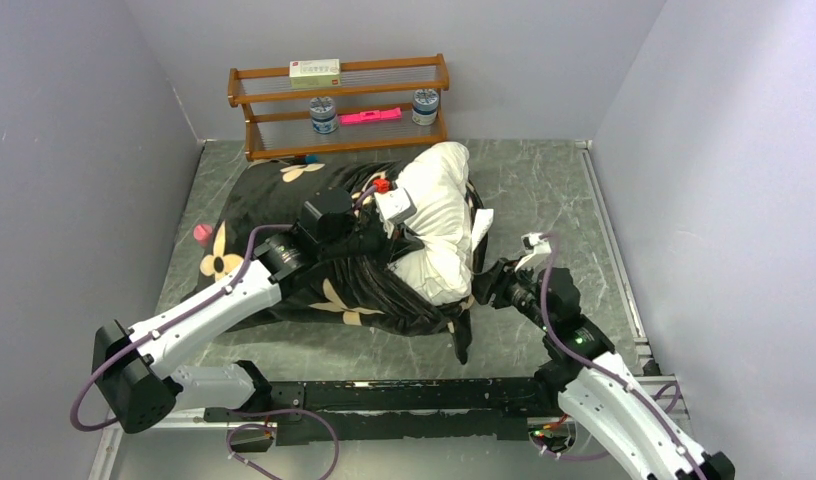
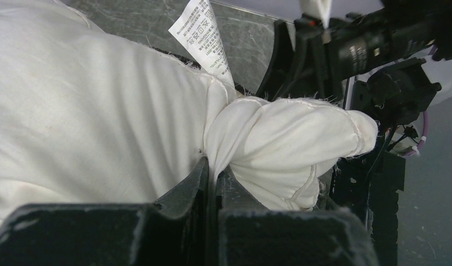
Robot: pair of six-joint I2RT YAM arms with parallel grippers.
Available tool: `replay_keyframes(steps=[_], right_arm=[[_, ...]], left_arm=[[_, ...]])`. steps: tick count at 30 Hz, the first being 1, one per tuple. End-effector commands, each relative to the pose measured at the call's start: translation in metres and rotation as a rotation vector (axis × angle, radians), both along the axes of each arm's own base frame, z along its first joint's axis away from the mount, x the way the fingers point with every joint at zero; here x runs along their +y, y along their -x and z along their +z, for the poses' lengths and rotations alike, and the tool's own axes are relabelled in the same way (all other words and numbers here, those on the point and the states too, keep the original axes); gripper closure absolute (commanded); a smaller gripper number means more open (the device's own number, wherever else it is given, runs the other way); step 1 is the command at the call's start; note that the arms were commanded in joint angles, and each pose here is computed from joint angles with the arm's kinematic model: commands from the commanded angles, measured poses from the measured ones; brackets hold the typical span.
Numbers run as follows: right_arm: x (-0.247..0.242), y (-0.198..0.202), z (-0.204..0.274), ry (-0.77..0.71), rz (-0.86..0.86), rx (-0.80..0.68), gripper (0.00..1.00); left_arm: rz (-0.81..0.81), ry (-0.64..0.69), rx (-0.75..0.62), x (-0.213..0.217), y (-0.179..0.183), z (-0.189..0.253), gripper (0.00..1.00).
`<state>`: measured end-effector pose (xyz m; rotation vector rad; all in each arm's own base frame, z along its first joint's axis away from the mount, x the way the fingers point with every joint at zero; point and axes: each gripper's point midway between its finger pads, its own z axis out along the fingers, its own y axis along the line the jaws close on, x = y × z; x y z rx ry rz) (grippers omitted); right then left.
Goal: Remove the pillowcase from the pillow
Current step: Remove the pillow from the pillowcase.
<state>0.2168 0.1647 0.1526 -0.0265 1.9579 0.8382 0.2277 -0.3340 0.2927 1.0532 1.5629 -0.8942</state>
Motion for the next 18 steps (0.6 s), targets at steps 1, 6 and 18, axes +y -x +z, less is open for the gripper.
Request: replay_keyframes(steps=[1, 6, 18], right_arm=[[-0.009, 0.008, 0.030, 0.018, -0.005, -0.056, 0.47], [0.000, 0.015, 0.057, -0.067, 0.034, -0.090, 0.48], [0.008, 0.015, 0.081, -0.123, 0.072, -0.131, 0.48]], left_arm=[[0.063, 0.049, -0.106, 0.017, -0.012, 0.030, 0.95], [0.052, 0.035, -0.113, 0.018, -0.010, 0.026, 0.95], [0.042, 0.031, -0.122, 0.018, -0.008, 0.024, 0.95]])
